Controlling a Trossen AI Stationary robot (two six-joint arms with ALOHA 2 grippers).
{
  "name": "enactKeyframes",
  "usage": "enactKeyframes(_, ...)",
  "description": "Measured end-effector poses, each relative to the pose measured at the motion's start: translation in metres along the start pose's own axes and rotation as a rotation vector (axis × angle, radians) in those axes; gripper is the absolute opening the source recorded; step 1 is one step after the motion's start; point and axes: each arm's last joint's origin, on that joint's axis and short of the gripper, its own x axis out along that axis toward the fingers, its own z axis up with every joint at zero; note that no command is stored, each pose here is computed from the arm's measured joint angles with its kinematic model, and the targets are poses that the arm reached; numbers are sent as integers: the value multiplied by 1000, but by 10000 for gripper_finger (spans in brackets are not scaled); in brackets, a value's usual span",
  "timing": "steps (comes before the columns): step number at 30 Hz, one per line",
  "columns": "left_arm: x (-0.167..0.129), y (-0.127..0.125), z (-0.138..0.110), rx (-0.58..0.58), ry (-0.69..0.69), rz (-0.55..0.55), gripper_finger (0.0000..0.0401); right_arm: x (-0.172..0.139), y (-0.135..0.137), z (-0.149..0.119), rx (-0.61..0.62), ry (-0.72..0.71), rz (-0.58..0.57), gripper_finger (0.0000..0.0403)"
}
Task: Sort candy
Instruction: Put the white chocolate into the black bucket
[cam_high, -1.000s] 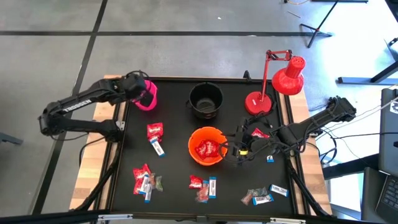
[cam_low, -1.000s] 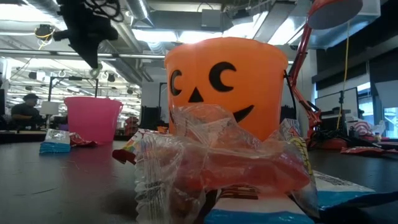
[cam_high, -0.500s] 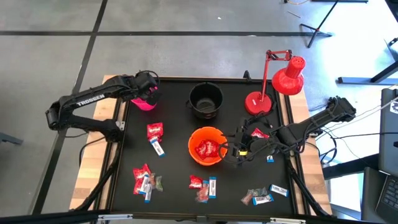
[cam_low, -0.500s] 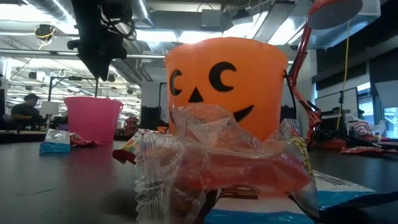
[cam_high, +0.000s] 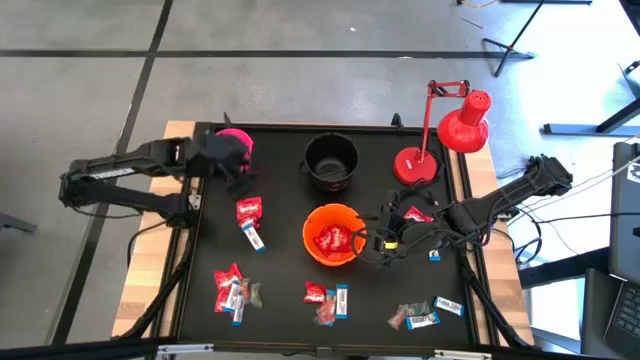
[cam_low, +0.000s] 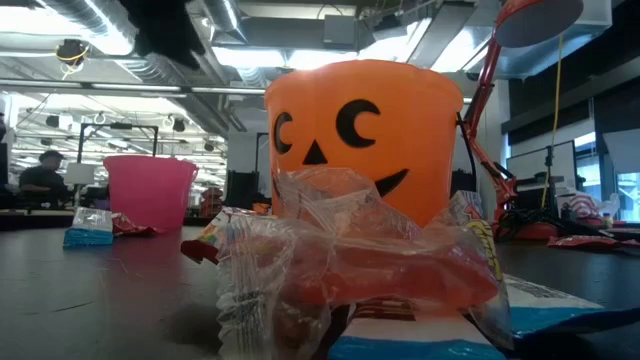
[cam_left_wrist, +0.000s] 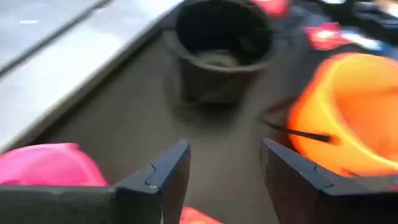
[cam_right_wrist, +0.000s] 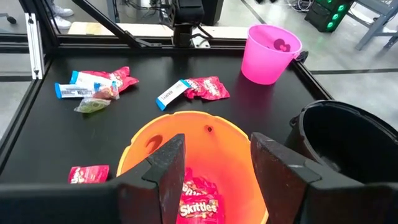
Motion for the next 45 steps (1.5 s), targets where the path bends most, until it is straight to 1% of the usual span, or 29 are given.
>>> enactKeyframes(3,-3,-15,-8,64,53,-98,180,0,0,0,10,1,0,177)
enactKeyframes(6,-3,-27,-18,130,99,-145,180,0,0,-1,26,6,-2,177)
enactKeyframes(8,1,-33,-29,221,130,-162,180,0,0,-1,31,9,-2,177)
enactKeyframes(11,10,-40,-47,338,178,-166,180,0,-1,-2,30,19,-6,177)
enactKeyframes(17,31,-46,-84,507,323,-175,180,0,-1,-2,29,20,-7,177)
enactKeyframes(22,47,-48,-104,588,389,-158,180,0,-1,-2,29,16,-19,177)
enactKeyframes(25,59,-53,-114,664,421,-172,180,0,-1,-2,29,15,-24,177)
enactKeyframes(27,67,-57,-118,696,449,-173,180,0,-1,-2,29,15,-24,177)
enactKeyframes(34,88,-82,-129,834,437,-238,180,0,-1,-2,28,17,-24,177)
enactKeyframes(36,93,-85,-135,865,478,-230,180,0,-1,-2,27,17,-24,177)
enactKeyframes(40,105,-87,-151,925,605,-199,180,0,-1,-3,26,20,-25,177)
enactKeyframes(45,120,-90,-165,978,680,-143,180,0,-1,-3,26,18,-28,177)
